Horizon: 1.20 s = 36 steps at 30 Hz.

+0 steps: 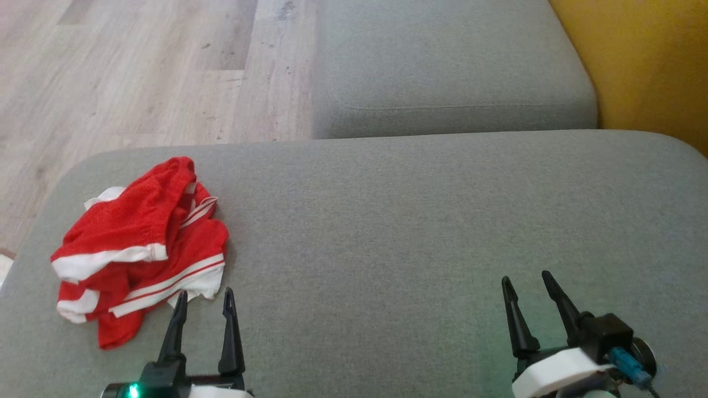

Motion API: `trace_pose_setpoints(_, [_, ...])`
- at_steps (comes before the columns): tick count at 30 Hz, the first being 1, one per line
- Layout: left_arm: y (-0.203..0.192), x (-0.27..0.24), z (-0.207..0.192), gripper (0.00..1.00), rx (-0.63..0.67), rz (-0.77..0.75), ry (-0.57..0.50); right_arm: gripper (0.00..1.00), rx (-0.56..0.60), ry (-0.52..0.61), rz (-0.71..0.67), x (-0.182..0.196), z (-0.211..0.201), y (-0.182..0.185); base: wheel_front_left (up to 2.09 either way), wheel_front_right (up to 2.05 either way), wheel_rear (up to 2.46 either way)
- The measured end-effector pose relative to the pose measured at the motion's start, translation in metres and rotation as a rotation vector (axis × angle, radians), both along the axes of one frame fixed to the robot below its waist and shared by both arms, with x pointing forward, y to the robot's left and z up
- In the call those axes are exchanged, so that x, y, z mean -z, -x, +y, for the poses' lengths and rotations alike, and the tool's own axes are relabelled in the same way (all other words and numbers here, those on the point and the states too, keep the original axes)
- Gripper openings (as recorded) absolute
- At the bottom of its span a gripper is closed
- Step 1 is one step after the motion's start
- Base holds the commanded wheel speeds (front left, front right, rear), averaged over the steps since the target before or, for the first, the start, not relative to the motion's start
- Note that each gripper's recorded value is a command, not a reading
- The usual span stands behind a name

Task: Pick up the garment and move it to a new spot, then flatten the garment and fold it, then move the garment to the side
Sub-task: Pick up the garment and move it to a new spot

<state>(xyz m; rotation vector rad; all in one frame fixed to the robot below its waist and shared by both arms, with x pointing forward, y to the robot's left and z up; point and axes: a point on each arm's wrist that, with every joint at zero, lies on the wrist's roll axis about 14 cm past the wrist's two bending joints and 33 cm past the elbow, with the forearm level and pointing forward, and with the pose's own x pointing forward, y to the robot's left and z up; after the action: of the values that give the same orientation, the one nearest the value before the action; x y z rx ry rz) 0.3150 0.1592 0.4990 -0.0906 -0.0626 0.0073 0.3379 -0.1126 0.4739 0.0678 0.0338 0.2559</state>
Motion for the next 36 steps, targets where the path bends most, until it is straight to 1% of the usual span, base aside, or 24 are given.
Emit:
trace_pose_setpoints(10, [0.014, 0.004, 0.024, 1.00, -0.084, 0.009, 0.008, 1.00, -0.089, 0.011, 0.019, 0.006, 0.027, -0.003, 0.00, 0.00, 0.00])
trace_pose_setpoints(11, [0.019, 0.005, 0.032, 1.00, -0.113, 0.010, 0.006, 1.00, -0.118, 0.014, 0.019, 0.005, 0.036, -0.005, 0.00, 0.00, 0.00])
trace_pose_setpoints(13, [0.022, 0.005, 0.037, 1.00, -0.129, 0.010, 0.007, 1.00, -0.133, 0.011, 0.020, 0.005, 0.041, -0.006, 0.00, 0.00, 0.00])
trace_pose_setpoints(25, [0.066, 0.007, 0.101, 1.00, -0.365, 0.008, -0.002, 1.00, -0.322, 0.020, 0.030, 0.006, 0.103, -0.013, 0.00, 0.00, 0.00])
trace_pose_setpoints(28, [0.074, 0.006, 0.110, 1.00, -0.403, 0.004, -0.006, 1.00, -0.354, 0.022, 0.039, 0.009, 0.113, -0.014, 0.00, 0.00, 0.00])
trace_pose_setpoints(31, [0.076, 0.001, 0.116, 1.00, -0.411, -0.001, -0.035, 1.00, -0.373, 0.025, 0.053, 0.014, 0.119, -0.015, 0.00, 0.00, 0.00])
trace_pose_setpoints(36, [0.059, -0.021, 0.118, 1.00, -0.324, -0.046, -0.125, 1.00, -0.380, 0.041, 0.075, 0.024, 0.119, -0.018, 0.00, 0.00, 0.00])
